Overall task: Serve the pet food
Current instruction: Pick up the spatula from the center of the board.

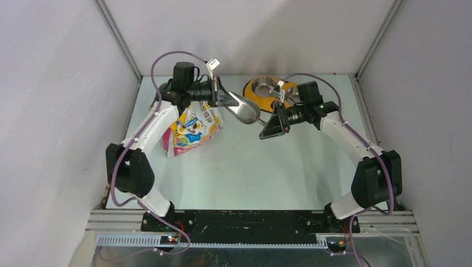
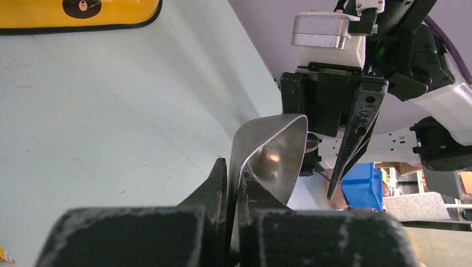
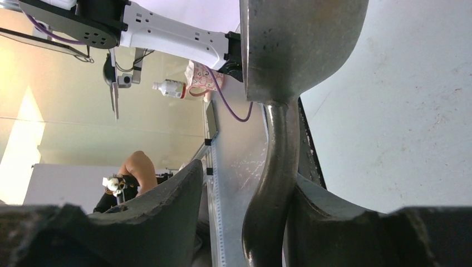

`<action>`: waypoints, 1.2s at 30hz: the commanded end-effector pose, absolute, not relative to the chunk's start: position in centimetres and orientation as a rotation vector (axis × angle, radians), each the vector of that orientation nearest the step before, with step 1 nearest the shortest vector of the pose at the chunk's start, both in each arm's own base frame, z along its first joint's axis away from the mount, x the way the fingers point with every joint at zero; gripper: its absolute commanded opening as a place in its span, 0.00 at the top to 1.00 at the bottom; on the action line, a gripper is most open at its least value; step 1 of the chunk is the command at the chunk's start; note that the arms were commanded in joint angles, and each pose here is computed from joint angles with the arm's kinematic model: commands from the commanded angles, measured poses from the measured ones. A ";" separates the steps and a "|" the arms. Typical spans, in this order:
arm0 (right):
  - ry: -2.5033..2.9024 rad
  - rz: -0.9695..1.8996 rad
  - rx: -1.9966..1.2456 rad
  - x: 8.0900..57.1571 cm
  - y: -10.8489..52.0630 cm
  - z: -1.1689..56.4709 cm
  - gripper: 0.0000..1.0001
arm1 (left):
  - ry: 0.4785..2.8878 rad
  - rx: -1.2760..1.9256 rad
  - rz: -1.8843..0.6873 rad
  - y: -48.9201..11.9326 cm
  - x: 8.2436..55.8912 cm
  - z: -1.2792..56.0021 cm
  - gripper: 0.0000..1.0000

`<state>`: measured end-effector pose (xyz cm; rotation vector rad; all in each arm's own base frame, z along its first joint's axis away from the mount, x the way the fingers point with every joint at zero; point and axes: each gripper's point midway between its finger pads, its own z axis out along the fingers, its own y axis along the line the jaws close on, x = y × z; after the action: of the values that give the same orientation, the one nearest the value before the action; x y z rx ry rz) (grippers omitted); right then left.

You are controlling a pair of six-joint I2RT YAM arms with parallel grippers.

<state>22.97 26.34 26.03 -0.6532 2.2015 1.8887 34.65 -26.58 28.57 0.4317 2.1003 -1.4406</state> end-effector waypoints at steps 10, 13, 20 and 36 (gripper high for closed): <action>2.137 1.959 -0.713 22.0 26.6 27.6 0.62 | 2.021 0.556 -1.391 -27.9 33.5 30.6 1.00; 2.143 1.957 -0.708 22.0 26.6 27.5 0.85 | 2.020 0.559 -1.388 -27.9 33.4 30.8 1.00; 2.170 1.867 -0.680 22.6 26.4 26.9 1.00 | 2.009 0.546 -1.367 -27.5 33.6 31.3 0.96; 2.086 1.696 -0.612 24.7 24.6 29.1 1.00 | 1.987 0.536 -1.348 -26.3 33.1 31.8 0.93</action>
<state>23.47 25.55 26.39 -0.6002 2.2079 1.7600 33.41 -27.33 30.46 0.5213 2.0366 -1.3970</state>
